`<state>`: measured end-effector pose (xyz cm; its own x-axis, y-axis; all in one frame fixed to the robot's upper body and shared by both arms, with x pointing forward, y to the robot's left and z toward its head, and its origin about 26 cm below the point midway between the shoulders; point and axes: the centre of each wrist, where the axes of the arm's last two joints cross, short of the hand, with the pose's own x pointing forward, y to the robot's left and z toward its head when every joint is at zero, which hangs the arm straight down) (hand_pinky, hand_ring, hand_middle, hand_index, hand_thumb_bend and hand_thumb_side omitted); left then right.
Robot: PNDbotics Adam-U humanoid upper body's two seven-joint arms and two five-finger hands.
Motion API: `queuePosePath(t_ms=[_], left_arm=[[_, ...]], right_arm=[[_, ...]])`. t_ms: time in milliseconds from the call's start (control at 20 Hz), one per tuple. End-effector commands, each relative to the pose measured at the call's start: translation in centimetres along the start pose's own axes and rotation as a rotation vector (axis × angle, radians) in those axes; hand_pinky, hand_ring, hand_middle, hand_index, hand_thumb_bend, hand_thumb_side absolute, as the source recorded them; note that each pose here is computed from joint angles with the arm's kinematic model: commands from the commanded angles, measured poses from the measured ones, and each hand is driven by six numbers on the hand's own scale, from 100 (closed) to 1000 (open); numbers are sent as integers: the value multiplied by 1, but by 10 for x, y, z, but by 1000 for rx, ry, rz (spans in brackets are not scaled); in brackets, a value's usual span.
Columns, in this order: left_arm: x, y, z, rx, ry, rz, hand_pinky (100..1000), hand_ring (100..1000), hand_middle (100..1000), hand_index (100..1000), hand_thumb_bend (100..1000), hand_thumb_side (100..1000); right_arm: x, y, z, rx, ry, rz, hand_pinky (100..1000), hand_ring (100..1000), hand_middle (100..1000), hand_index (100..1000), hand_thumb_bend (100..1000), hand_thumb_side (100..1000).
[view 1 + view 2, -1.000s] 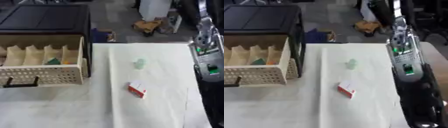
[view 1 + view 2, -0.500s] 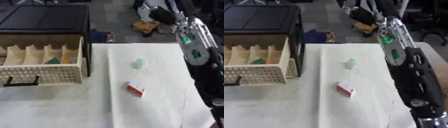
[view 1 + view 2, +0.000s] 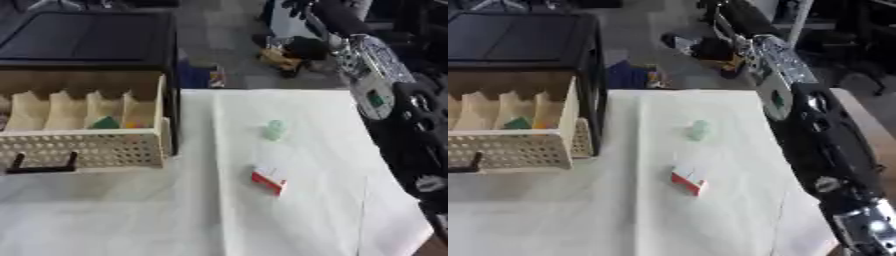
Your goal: Pick up objects from table and place into drawer.
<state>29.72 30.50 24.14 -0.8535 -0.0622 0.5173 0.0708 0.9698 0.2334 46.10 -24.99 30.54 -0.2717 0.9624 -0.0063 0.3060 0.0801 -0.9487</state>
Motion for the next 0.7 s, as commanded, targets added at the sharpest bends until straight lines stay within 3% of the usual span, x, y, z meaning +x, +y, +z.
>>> queuePosePath(t_ms=[50, 400, 700], left_arm=[[3, -1, -1, -17, 20, -10, 523, 549, 598, 846, 100, 1000], [0, -3, 2, 68, 76, 21, 540, 558, 601, 837, 104, 1000], [-4, -7, 7, 29, 124, 21, 543, 555, 602, 828, 102, 1000]], right_arm=[[-15, -14, -2, 32, 7, 9, 778, 791, 753, 929, 689, 1000], [-24, -9, 0, 149, -16, -29, 808, 796, 751, 916, 746, 918], [-25, -8, 5, 231, -50, -15, 805, 778, 727, 900, 802, 785]])
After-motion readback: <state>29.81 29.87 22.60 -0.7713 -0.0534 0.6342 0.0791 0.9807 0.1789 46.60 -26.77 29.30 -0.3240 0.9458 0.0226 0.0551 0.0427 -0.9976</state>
